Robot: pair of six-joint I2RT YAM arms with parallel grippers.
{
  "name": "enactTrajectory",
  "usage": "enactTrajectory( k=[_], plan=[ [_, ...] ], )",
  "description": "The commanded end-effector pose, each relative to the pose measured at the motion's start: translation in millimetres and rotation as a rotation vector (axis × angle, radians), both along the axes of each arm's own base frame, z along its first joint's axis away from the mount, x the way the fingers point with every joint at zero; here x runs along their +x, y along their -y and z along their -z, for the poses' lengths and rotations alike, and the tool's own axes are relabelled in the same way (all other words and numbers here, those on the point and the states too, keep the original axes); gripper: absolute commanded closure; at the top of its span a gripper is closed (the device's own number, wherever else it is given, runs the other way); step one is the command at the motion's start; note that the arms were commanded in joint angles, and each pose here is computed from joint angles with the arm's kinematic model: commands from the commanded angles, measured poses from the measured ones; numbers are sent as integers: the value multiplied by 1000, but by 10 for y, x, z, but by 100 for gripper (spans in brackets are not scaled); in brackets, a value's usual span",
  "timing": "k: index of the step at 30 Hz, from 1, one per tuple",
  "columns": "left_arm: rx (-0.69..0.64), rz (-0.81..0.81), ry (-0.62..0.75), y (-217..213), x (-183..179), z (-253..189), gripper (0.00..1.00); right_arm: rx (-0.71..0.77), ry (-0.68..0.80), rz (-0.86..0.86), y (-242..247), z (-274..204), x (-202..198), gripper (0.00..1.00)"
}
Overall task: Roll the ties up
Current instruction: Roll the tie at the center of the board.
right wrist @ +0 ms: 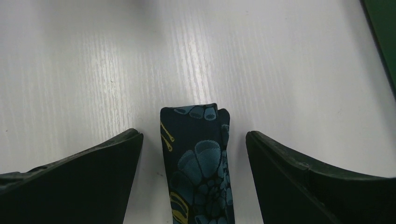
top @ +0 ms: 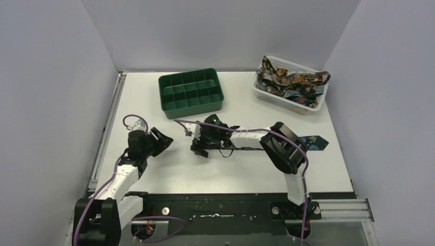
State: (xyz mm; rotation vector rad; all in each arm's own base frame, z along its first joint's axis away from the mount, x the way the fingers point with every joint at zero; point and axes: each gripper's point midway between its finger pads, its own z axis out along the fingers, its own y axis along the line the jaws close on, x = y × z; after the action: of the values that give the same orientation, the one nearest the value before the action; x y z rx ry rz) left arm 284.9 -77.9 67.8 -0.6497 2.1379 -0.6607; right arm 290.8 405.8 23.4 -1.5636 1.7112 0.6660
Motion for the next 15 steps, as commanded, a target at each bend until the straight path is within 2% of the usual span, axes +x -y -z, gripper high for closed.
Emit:
enactTrajectory(
  k=[1,3,11,15],
  plan=[
    [-45,23,33,68,0,-65,47,23,43,-35,-103,-95,149,15],
    [-46,26,26,74,-13,-46,46,15,26,-49,-67,-68,145,17],
    [-38,20,19,51,-47,-11,47,-16,-67,-107,179,31,86,38],
    [-36,24,15,53,-50,14,46,-23,-106,-110,89,116,77,40]
  ],
)
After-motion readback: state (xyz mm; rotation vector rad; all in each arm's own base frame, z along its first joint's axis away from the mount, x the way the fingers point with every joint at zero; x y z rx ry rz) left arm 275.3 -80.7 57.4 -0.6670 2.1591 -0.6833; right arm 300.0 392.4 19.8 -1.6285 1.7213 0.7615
